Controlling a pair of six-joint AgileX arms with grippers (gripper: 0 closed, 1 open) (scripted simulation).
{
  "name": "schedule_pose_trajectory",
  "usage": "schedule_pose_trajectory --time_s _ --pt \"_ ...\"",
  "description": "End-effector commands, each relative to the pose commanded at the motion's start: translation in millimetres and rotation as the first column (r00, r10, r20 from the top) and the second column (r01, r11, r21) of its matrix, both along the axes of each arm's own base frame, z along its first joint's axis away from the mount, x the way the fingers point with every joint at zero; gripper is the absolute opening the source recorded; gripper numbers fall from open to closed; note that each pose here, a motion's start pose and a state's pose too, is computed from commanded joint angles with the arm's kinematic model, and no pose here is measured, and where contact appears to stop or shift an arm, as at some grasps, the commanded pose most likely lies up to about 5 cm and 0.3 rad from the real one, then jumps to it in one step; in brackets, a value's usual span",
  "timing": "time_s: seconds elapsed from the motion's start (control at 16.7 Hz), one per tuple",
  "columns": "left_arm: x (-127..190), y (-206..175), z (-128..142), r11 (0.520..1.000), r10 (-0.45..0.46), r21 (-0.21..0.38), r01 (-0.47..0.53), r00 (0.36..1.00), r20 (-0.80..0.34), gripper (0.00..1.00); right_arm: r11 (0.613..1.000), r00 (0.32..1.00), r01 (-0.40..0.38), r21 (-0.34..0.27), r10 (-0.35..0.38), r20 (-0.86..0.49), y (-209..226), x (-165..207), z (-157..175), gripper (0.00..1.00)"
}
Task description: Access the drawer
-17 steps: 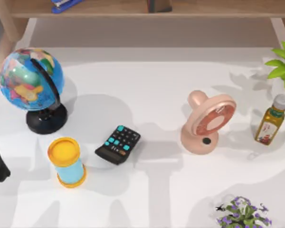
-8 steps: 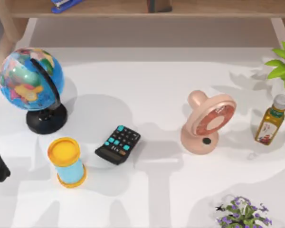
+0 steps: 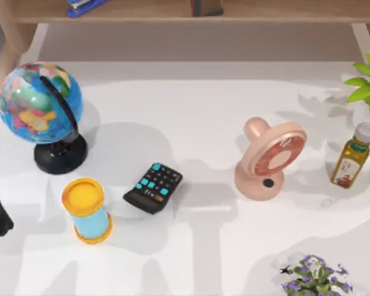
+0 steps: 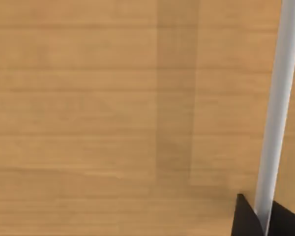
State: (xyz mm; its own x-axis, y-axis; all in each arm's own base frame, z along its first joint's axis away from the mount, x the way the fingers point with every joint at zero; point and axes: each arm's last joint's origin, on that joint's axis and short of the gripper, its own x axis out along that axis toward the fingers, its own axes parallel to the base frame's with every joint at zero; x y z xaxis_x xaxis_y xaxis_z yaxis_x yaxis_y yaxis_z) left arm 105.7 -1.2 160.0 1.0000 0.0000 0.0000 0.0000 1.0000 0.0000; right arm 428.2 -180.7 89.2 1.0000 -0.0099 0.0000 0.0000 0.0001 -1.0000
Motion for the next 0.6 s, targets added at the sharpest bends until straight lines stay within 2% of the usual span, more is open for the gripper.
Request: schedule_pose_trajectory --time_s 0.36,0.6 --pt "0 0 0 1.000 0.000 0.000 0.000 1.000 0.000 1.00 1.000 1.000 0.003 0.003 -0.003 -0.002 -1 -1 0 0.00" --pt "0 0 0 1.000 0.000 0.000 0.000 1.000 0.000 1.00 1.000 1.000 0.002 0.005 -0.002 0.001 -2 -27 1 0.00"
